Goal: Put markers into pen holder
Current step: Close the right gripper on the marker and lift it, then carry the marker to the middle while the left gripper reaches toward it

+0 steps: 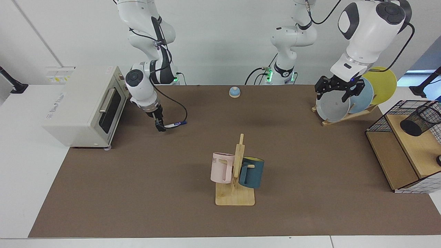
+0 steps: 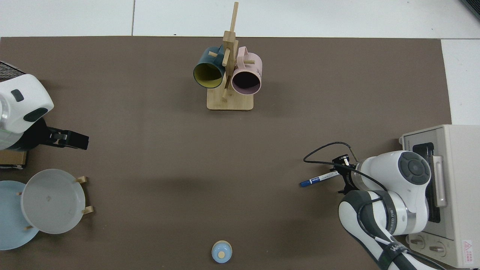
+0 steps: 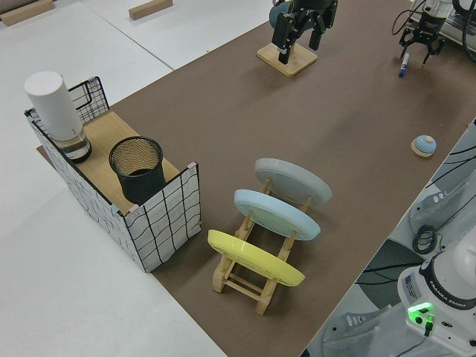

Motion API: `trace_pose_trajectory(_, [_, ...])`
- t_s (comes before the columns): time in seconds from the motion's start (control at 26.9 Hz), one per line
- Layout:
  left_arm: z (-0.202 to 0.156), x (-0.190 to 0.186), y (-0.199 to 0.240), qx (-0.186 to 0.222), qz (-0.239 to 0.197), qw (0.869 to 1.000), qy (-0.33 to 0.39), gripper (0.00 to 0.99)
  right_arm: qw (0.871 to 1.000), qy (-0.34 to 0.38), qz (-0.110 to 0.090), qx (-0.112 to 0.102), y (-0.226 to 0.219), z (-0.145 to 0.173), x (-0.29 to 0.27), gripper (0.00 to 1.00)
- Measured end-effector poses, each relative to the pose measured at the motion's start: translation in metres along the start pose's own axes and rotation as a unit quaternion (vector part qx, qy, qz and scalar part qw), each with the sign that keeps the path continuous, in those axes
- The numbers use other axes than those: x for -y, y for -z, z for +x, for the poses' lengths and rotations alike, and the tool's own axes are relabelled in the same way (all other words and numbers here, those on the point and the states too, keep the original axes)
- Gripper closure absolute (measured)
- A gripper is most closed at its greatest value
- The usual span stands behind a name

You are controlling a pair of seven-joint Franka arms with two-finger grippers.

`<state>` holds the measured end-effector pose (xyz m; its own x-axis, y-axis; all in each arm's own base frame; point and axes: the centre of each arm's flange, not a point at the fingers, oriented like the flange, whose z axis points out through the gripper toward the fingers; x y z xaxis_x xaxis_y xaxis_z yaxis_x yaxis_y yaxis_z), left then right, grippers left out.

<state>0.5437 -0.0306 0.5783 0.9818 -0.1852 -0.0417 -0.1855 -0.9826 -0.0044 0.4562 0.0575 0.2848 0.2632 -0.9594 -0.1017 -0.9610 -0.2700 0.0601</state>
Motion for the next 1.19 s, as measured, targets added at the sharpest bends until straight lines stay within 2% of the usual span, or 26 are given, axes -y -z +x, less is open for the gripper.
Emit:
trace_pose_trajectory(0.04, [0.000, 0.000, 0.000, 0.000, 0.000, 1.000, 0.000, 0.000, 1.000, 0.000, 0.000, 0.000, 0.000, 0.000, 0.000, 0.22])
trace_pose_trajectory(0.07, [0.000, 0.000, 0.000, 0.001, 0.000, 1.000, 0.000, 0.000, 1.000, 0.000, 0.000, 0.000, 0.000, 0.000, 0.000, 0.33])
trace_pose_trajectory(0.22, [0.000, 0.000, 0.000, 0.001, 0.000, 1.000, 0.000, 0.000, 1.000, -0.002, 0.001, 0.000, 0.000, 0.001, 0.000, 0.52])
trace_pose_trajectory(0.26, [-0.001, 0.000, 0.000, 0.002, 0.000, 1.000, 0.000, 0.000, 1.000, -0.002, 0.001, 0.000, 0.001, 0.002, 0.001, 0.62])
trace_pose_trajectory(0.33, [-0.001, 0.000, 0.000, 0.002, 0.000, 1.000, 0.000, 0.000, 1.000, -0.003, 0.002, 0.000, 0.001, 0.003, 0.001, 0.69])
trace_pose_trajectory(0.37, [-0.001, 0.000, 0.000, 0.002, 0.000, 1.000, 0.000, 0.000, 1.000, -0.004, 0.002, 0.000, 0.001, 0.003, 0.001, 0.78])
trace_pose_trajectory(0.41, [-0.001, 0.000, 0.000, 0.002, 0.000, 1.000, 0.000, 0.000, 1.000, -0.004, 0.002, 0.000, 0.002, 0.004, 0.001, 0.83])
trace_pose_trajectory(0.52, [-0.001, 0.000, 0.000, 0.002, 0.000, 1.000, 0.000, 0.000, 1.000, -0.004, -0.001, 0.001, 0.002, 0.003, 0.001, 0.83])
trace_pose_trajectory(0.6, [-0.001, -0.001, 0.000, 0.002, 0.000, 1.000, -0.001, 0.000, 1.000, -0.008, -0.007, 0.009, 0.006, 0.002, 0.004, 0.83])
trace_pose_trajectory(0.71, [0.000, -0.005, 0.000, 0.002, -0.001, 1.000, -0.004, 0.000, 0.998, -0.029, -0.013, 0.046, 0.026, -0.005, 0.015, 0.83])
trace_pose_trajectory(0.82, [0.001, -0.013, 0.000, 0.001, -0.001, 1.000, -0.012, 0.000, 0.996, -0.037, -0.009, 0.080, 0.056, -0.014, 0.031, 0.83])
trace_pose_trajectory(1.0, [0.003, -0.041, 0.000, 0.000, -0.010, 0.999, -0.041, 0.000, 0.989, -0.043, 0.028, 0.141, 0.111, -0.039, 0.055, 0.83])
trace_pose_trajectory(1.19, [0.005, -0.075, 0.001, -0.003, -0.012, 0.993, -0.116, 0.000, 0.977, -0.036, 0.061, 0.199, 0.140, -0.082, 0.071, 0.83])
